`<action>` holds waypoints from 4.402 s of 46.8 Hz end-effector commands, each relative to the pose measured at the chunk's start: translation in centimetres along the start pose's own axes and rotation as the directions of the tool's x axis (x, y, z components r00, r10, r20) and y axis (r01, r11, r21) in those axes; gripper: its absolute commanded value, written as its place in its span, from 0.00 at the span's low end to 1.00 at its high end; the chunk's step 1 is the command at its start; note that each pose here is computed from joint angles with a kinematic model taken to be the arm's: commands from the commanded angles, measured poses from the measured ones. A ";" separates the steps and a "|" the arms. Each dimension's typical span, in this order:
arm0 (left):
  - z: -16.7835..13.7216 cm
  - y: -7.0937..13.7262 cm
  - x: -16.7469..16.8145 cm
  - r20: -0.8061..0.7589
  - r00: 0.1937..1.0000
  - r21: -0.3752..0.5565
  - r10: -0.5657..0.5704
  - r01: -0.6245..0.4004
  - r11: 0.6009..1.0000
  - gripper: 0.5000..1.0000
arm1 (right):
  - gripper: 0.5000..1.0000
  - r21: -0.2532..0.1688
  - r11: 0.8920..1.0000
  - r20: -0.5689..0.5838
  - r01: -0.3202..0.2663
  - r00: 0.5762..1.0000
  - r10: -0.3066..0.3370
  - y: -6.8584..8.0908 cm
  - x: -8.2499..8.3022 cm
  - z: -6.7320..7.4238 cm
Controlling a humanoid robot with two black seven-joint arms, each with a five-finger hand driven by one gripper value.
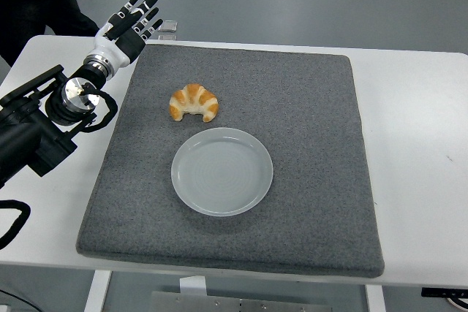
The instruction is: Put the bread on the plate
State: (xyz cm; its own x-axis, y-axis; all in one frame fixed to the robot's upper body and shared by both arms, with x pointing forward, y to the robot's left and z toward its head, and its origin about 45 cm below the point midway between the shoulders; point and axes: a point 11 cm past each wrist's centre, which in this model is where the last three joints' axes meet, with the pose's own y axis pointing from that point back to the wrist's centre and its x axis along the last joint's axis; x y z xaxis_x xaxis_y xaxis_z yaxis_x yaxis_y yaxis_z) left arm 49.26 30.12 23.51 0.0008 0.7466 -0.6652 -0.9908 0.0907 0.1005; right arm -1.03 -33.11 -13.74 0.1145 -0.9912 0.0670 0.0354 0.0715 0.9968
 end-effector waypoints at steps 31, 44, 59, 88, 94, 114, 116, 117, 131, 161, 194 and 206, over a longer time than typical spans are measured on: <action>0.4 -0.6 -2.8 0.296 0.946 0.037 -0.131 0.126 0.991 0.98 | 0.86 0.000 1.000 0.001 0.002 1.000 -0.002 0.0 0.0 0.0; 0.1 -0.4 -5.3 0.649 0.705 0.160 -0.286 0.242 0.957 0.98 | 0.86 0.000 1.000 0.001 0.002 1.000 -0.002 0.0 0.0 0.0; -2.3 1.4 -5.5 0.862 0.270 0.366 -0.430 0.256 0.895 0.97 | 0.86 0.000 1.000 0.001 0.002 1.000 -0.002 0.0 0.0 0.0; -3.7 3.1 -4.6 0.862 -0.270 0.485 -0.428 0.197 0.852 0.94 | 0.86 0.000 1.000 0.001 0.002 1.000 -0.002 0.0 0.0 0.0; -4.1 3.1 -4.2 0.850 -0.306 0.493 -0.428 0.181 0.851 0.92 | 0.86 0.000 1.000 0.001 0.002 1.000 -0.002 0.0 0.0 0.0; -5.0 2.8 -3.1 0.847 -0.328 0.484 -0.419 0.150 0.862 0.87 | 0.86 0.000 1.000 0.001 0.002 1.000 -0.002 0.0 0.0 0.0; -5.2 2.8 -3.2 0.847 -0.329 0.485 -0.418 0.152 0.861 0.87 | 0.86 0.000 1.000 0.001 0.002 1.000 -0.002 0.0 0.0 0.0; -5.4 2.8 -3.3 0.845 -0.330 0.488 -0.422 0.152 0.859 0.87 | 0.86 0.000 1.000 -0.001 0.002 1.000 -0.002 0.0 0.0 0.0; -6.7 2.8 -3.3 0.831 -0.344 0.507 -0.438 0.144 0.849 0.88 | 0.86 0.000 1.000 0.001 0.002 1.000 -0.002 0.0 0.0 0.0; -7.4 2.7 -2.9 0.809 -0.385 0.522 -0.444 0.125 0.844 0.58 | 0.86 0.000 1.000 0.001 0.002 1.000 -0.002 0.0 0.0 0.0; -6.2 1.9 -4.4 0.818 -0.422 0.489 -0.391 0.155 0.858 0.00 | 0.86 0.000 1.000 0.001 0.002 1.000 -0.002 0.0 0.0 0.0; -4.8 1.4 -6.3 0.833 -0.422 0.469 -0.359 0.192 0.862 0.00 | 0.86 0.000 1.000 -0.001 0.002 1.000 -0.002 0.0 0.0 0.0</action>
State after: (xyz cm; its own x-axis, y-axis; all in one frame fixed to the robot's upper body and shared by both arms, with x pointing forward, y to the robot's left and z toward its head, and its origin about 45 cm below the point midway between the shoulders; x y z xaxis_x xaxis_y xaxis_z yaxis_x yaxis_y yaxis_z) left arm 46.90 22.40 23.35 0.4808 0.1937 0.8552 -0.7849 0.5298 0.3213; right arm -1.03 -33.07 -13.75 0.1149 -0.9913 0.0650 0.0356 0.0695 0.9969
